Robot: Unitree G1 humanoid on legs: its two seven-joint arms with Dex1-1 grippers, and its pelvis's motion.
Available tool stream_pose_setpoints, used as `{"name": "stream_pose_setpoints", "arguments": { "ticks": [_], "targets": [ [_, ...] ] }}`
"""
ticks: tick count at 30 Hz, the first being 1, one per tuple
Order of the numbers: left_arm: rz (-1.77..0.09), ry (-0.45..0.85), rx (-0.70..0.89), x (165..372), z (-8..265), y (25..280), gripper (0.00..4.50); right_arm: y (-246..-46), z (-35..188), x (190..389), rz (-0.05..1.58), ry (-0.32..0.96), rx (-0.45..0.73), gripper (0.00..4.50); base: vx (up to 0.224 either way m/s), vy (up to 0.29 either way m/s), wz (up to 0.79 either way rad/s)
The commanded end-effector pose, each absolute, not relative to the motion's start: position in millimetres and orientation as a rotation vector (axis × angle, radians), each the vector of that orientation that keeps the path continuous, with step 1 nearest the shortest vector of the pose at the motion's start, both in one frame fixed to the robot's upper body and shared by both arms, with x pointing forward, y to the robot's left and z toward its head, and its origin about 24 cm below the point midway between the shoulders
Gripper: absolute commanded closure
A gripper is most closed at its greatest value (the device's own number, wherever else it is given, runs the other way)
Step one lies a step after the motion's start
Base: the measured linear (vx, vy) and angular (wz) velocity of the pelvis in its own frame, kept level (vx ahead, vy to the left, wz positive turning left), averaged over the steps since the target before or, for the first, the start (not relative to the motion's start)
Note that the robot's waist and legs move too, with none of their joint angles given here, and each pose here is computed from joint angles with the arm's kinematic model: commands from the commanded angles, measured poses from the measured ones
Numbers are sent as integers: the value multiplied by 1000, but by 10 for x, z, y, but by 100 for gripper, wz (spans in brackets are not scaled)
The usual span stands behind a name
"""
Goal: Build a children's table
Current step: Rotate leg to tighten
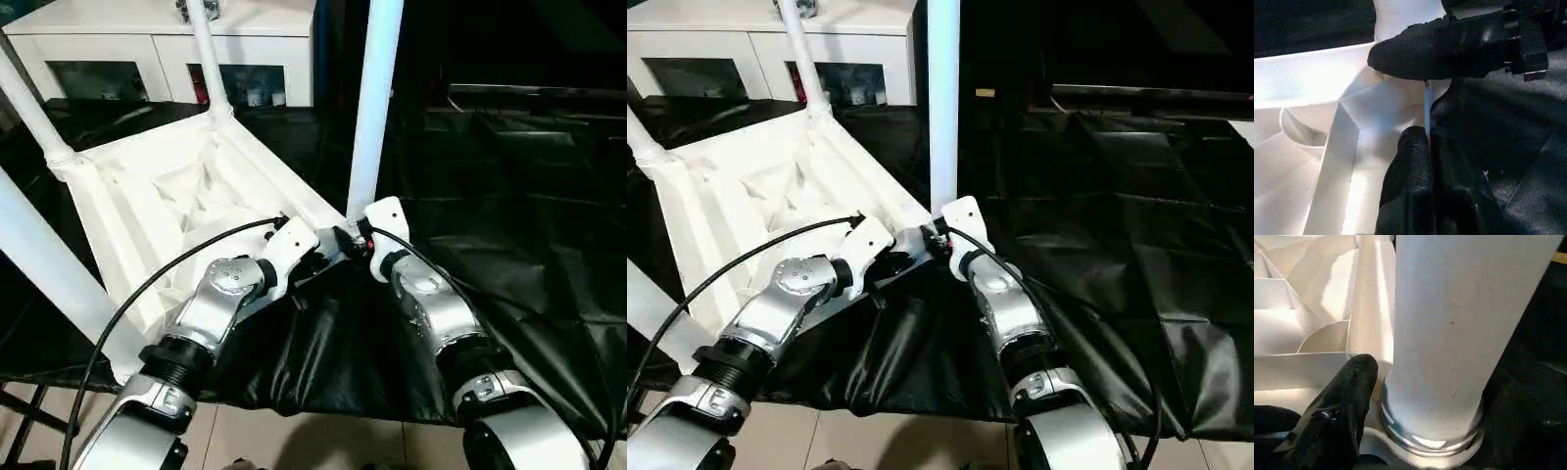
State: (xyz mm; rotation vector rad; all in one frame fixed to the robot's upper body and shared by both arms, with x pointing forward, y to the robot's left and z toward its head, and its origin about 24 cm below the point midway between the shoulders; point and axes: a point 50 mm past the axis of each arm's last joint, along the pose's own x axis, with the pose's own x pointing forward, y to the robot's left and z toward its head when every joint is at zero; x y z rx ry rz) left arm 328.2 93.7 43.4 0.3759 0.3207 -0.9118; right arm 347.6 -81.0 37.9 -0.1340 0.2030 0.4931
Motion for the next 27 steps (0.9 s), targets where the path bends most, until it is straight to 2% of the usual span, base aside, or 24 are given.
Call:
{"name": "stream_pose_setpoints", "arguments": {
  "ticks": [1,5,9,10,12,19,22,25,27],
  "targets": [
    [-1027,275,394,3222,485,828,450,-517,462,3404,687,127,-161,74,0,0,0],
    [-1071,264,405,3178,481,931,450,-667,443,3411,718,129,-205,70,0,0,0],
    [-1153,254,410,3093,492,1070,450,-884,442,3383,841,141,-238,70,0,0,0],
    [-1153,254,410,3093,492,1070,450,-884,442,3383,841,141,-238,70,0,0,0],
    [-1187,257,405,3056,505,1176,450,-992,455,3307,988,151,-247,70,0,0,0],
    [-1260,240,360,2990,575,1337,450,-1143,461,3158,1196,187,-269,70,0,0,0],
    [-1299,253,345,2947,591,1408,450,-1167,482,3104,1273,195,-254,105,0,0,0],
    [-1330,273,349,2912,596,1492,450,-1182,494,3035,1357,217,-242,110,0,0,0],
    [-1342,287,362,2899,596,1543,450,-1185,484,3010,1389,231,-251,145,0,0,0]
  ]
}}
